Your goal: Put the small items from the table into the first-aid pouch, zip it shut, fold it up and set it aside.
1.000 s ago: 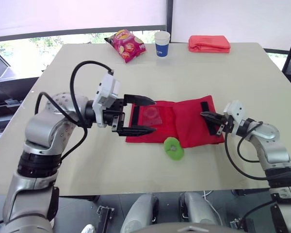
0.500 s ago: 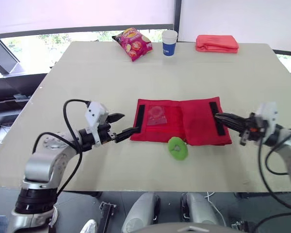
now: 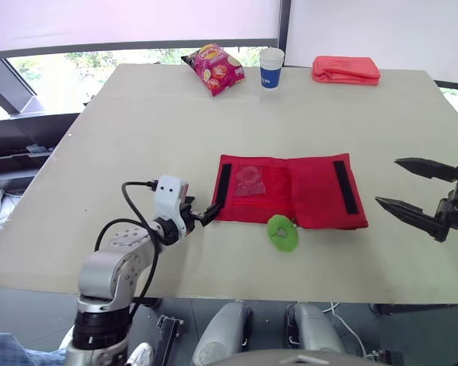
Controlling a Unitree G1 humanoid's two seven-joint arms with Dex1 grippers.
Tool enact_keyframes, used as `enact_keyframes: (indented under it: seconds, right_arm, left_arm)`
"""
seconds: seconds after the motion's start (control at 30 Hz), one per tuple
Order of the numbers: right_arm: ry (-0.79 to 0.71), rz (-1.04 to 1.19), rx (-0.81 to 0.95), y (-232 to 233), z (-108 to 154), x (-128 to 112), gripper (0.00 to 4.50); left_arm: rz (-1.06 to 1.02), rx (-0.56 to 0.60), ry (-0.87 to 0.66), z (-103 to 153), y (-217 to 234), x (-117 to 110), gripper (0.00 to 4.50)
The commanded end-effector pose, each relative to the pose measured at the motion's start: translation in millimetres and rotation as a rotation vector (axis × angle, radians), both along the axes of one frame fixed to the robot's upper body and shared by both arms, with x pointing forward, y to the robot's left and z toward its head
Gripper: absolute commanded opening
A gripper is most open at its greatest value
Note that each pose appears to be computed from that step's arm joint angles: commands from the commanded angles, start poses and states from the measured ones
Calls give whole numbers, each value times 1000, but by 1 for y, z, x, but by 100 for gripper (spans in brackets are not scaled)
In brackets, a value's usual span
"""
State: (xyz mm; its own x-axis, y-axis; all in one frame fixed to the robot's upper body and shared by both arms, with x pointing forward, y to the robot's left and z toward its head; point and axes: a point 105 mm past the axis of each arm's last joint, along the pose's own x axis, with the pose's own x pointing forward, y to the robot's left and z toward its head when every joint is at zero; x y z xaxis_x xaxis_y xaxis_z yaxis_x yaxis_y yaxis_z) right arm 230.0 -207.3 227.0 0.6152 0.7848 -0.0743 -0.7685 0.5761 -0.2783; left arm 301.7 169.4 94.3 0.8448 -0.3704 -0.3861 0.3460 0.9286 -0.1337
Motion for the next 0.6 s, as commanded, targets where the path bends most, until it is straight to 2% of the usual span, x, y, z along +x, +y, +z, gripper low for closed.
enact_keyframes:
  seconds: [0.03,0.17,0.2,0.23,0.27,0.3,0.33,0.43,0.47,0.5,0.57,0.6]
  right_arm:
    - [-56,2,-5,6,11,-5,441]
    - [-78,3,-7,9,16,-4,441]
    - [-81,5,-7,10,17,-4,450]
    - [-84,8,-7,10,17,-4,450]
    - [-86,11,-7,12,18,-4,450]
    - [-87,16,-8,13,18,-5,450]
    - [-88,20,-9,14,18,-5,450]
    - [-93,29,-12,17,19,-6,450]
    - [-94,32,-14,18,19,-6,450]
    - [-93,35,-15,19,19,-6,450]
    - [-91,38,-18,19,19,-7,450]
    - [-91,39,-19,19,19,-7,450]
  left_arm:
    - [6,4,139,-25,-4,-12,450]
    - [-87,0,202,-32,-23,-23,450]
    - [-97,14,218,-34,-25,-25,398]
    - [-101,34,222,-35,-26,-25,375]
    - [-103,49,224,-36,-27,-25,322]
    - [-96,50,233,-37,-28,-24,289]
    - [-89,46,239,-38,-29,-23,222]
    - [-89,38,271,-39,-33,-24,118]
    - [-87,32,273,-39,-34,-24,96]
    - [-84,27,269,-37,-34,-23,37]
    - [-71,12,253,-33,-33,-20,3]
    - [-63,-2,241,-30,-33,-18,3]
